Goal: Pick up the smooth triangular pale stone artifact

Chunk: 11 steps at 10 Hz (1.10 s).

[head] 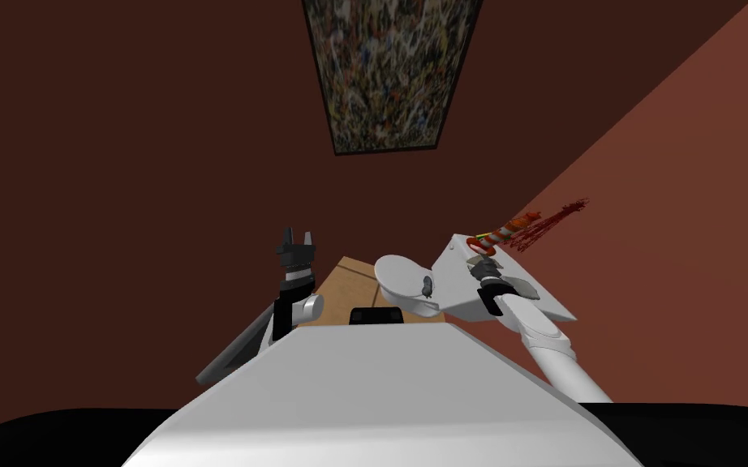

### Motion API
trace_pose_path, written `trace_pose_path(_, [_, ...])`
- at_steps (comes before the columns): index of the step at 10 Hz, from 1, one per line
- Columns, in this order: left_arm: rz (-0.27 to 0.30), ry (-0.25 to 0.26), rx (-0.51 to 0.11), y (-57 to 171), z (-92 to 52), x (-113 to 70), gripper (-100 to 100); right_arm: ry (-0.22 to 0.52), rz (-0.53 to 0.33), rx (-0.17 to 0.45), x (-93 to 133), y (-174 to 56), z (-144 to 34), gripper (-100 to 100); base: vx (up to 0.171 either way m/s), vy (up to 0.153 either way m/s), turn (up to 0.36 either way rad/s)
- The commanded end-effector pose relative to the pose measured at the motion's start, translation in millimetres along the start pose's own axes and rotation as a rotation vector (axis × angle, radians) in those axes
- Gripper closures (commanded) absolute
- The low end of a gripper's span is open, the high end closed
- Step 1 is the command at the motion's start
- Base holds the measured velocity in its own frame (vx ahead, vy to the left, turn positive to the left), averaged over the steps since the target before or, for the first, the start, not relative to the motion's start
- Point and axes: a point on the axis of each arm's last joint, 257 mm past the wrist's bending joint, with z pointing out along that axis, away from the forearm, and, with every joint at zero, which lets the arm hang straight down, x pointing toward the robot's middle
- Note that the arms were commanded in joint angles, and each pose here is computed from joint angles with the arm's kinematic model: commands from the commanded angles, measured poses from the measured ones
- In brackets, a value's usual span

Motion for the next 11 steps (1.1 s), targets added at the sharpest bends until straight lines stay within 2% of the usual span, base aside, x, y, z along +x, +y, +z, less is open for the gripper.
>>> trace_pose_path(1, [0.0, 0.0, 0.0, 0.0, 0.0, 0.0, 0, -0.025, -0.002, -0.011, -5.3, 2.2, -0.2, -100, 0.045, 0.011, -0.012])
trace_pose_path(2, [0.0, 0.0, 0.0, 0.0, 0.0, 0.0, 0, -0.022, -0.008, -0.006, 2.6, -0.7, -0.9, -100, 0.094, 0.022, -0.191])
trace_pose_path(4, [0.0, 0.0, 0.0, 0.0, 0.0, 0.0, 0, -0.058, -0.008, -0.02, -6.6, 2.8, -1.3, -100, 0.071, 0.031, -0.073])
trace_pose_path(5, [0.0, 0.0, 0.0, 0.0, 0.0, 0.0, 0, -0.053, -0.013, -0.013, 1.7, -0.3, -2.5, -100, 0.104, 0.03, -0.234])
trace_pose_path(6, [0.0, 0.0, 0.0, 0.0, 0.0, -0.1, 0, -0.08, -0.013, -0.022, -5.1, 2.1, -3.0, -100, 0.106, 0.041, -0.123])
trace_pose_path(7, [0.0, 0.0, 0.0, 0.0, 0.0, 0.0, 0, -0.072, -0.017, -0.012, 4.1, -1.3, -4.7, -100, 0.095, 0.054, -0.193])
trace_pose_path(9, [0.0, 0.0, 0.0, 0.0, 0.0, 0.0, 0, -0.127, -0.018, -0.028, -9.9, 3.0, -6.2, -100, 0.034, 0.047, -0.135])
trace_pose_path(10, [0.0, 0.0, 0.0, 0.0, 0.1, 0.1, 0, -0.12, -0.023, -0.016, -0.8, -0.5, -8.4, -100, 0.047, 0.061, -0.177])
trace_pose_path(11, [0.0, 0.0, 0.0, 0.0, 0.0, 0.0, 0, -0.147, -0.023, -0.023, -7.9, 1.4, -9.4, -100, 0.044, 0.058, -0.167])
